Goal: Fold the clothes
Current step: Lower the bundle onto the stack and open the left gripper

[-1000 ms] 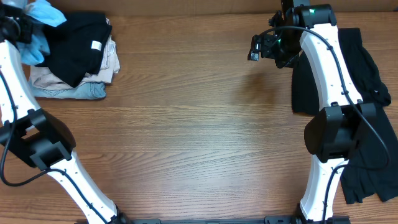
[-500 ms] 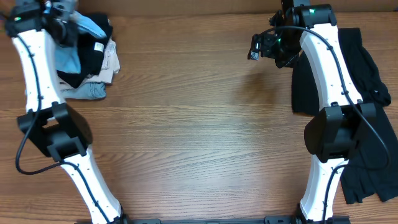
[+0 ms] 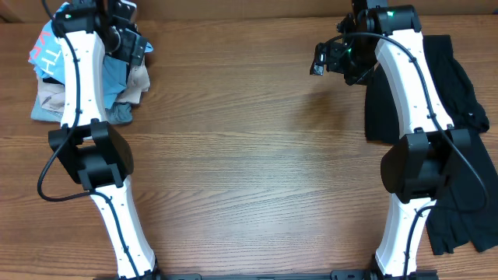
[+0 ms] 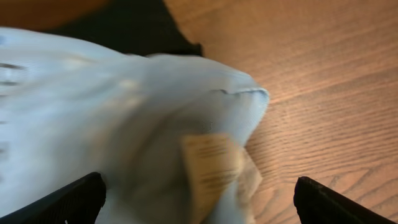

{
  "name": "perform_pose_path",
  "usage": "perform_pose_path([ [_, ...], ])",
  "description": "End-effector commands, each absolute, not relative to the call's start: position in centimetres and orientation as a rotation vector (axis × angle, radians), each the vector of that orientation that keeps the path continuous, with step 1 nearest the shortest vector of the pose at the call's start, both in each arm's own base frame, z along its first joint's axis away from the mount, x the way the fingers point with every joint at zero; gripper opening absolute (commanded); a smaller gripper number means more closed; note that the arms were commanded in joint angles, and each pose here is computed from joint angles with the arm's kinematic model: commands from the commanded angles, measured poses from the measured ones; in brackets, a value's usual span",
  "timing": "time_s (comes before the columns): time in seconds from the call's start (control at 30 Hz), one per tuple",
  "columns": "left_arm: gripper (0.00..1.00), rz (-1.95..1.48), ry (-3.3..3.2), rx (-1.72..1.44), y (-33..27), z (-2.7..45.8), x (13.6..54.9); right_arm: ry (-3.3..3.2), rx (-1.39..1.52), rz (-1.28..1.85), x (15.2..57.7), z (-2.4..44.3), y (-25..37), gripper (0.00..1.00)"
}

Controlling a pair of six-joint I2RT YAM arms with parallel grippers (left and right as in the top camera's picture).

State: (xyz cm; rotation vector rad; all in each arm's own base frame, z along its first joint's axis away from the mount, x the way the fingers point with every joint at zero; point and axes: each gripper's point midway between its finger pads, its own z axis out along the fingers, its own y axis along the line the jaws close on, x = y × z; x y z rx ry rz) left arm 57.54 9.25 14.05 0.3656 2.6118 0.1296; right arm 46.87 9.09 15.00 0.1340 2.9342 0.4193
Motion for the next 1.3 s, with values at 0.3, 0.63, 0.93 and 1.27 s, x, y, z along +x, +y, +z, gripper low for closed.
perform_pose_path([
  [0.3, 1.0, 0.259, 2.455, 0.072, 16.1, 24.0, 55.7, 2.881, 0.125, 0.438, 47.4, 16.7, 9.3, 1.0],
  [0.63, 1.0, 0.161, 2.62, -0.211, 23.0, 11.6, 55.8, 2.873, 0.108, 0.441, 47.6, 16.7, 9.8, 1.0],
  [0.93, 1.0, 0.187, 2.751, -0.436, 24.6, 5.1, 53.7, 2.87, 0.109, 0.44, 47.6, 16.7, 9.8, 1.0],
  [1.27, 1.0, 0.225, 2.578, -0.455, 24.4, 16.8, 53.3, 2.678, 0.041, 0.432, 49.1, 23.9, 9.5, 1.0],
])
